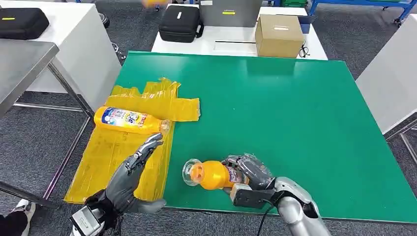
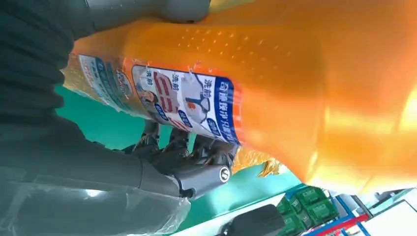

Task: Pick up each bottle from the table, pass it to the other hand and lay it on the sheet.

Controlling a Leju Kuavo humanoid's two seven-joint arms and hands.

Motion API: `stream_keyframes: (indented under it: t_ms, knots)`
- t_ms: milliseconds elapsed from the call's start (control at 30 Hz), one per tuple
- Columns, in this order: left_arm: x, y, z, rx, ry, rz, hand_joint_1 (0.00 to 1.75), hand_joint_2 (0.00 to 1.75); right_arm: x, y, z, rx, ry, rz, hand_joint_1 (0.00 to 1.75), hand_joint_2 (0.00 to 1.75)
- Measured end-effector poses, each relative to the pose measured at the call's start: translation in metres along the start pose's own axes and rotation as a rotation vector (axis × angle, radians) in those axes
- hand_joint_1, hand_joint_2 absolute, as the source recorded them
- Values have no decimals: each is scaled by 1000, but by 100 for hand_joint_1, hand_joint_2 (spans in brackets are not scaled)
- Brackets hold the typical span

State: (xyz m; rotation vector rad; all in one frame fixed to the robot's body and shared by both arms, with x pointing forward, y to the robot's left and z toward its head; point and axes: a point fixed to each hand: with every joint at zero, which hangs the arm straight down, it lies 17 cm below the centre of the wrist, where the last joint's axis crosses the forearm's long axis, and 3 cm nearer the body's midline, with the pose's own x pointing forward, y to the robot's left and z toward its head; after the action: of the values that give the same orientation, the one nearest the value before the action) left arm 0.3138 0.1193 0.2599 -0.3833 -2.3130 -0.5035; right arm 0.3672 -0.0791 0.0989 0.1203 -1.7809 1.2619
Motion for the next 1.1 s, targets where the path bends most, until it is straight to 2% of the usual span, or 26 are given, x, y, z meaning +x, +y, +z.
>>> stream_keyframes:
  t_ms: [400,1100]
  knots:
    - [-21,-3,-9,-51,33,-23,0,175,20,-5,-4,0,-49,29,173,175]
    - [-64,-30,3,-112,177,2,0,175,53,1,-10,31,-143,45,175,175]
